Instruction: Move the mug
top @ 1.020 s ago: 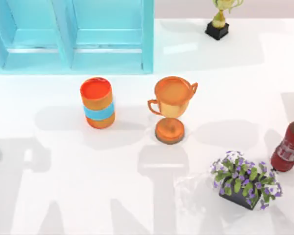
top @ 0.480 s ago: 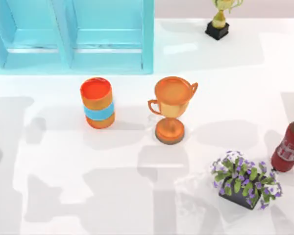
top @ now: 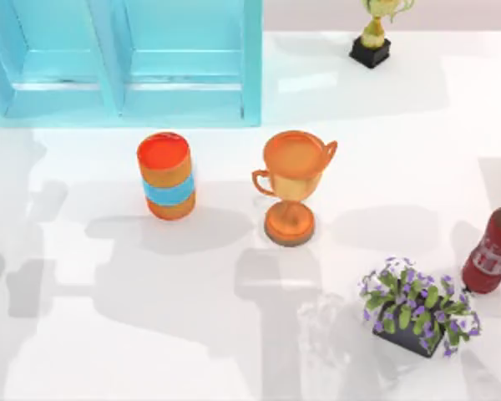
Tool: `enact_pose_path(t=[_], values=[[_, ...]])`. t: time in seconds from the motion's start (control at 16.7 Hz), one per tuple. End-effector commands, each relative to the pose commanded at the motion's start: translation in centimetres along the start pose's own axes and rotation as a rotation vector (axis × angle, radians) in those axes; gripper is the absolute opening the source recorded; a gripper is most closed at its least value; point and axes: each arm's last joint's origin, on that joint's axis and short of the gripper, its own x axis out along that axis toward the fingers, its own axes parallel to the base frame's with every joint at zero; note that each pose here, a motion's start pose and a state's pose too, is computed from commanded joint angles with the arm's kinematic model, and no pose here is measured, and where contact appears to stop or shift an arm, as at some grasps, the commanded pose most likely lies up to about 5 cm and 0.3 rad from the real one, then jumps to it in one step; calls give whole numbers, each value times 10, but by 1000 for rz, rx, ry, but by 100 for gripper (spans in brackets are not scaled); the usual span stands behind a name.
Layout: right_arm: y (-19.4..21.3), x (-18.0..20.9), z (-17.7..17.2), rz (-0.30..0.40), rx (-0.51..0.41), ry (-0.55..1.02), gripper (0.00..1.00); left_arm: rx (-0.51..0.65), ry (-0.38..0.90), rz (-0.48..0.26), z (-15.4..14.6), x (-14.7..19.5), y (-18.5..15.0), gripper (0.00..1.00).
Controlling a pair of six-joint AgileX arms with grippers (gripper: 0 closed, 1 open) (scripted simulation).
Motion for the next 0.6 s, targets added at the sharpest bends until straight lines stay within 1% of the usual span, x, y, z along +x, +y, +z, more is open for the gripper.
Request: enact_pose_path(t=[0.18, 0.48, 0.6], values=[[0, 0, 0, 0, 0, 0, 100, 1, 59, -10, 11, 7, 4, 100], [0, 0, 0, 0, 0, 0, 100, 6, 62, -11, 11, 7, 3, 100], [0, 0, 0, 0, 0, 0, 100, 3, 66, -11, 11, 12, 3, 100]])
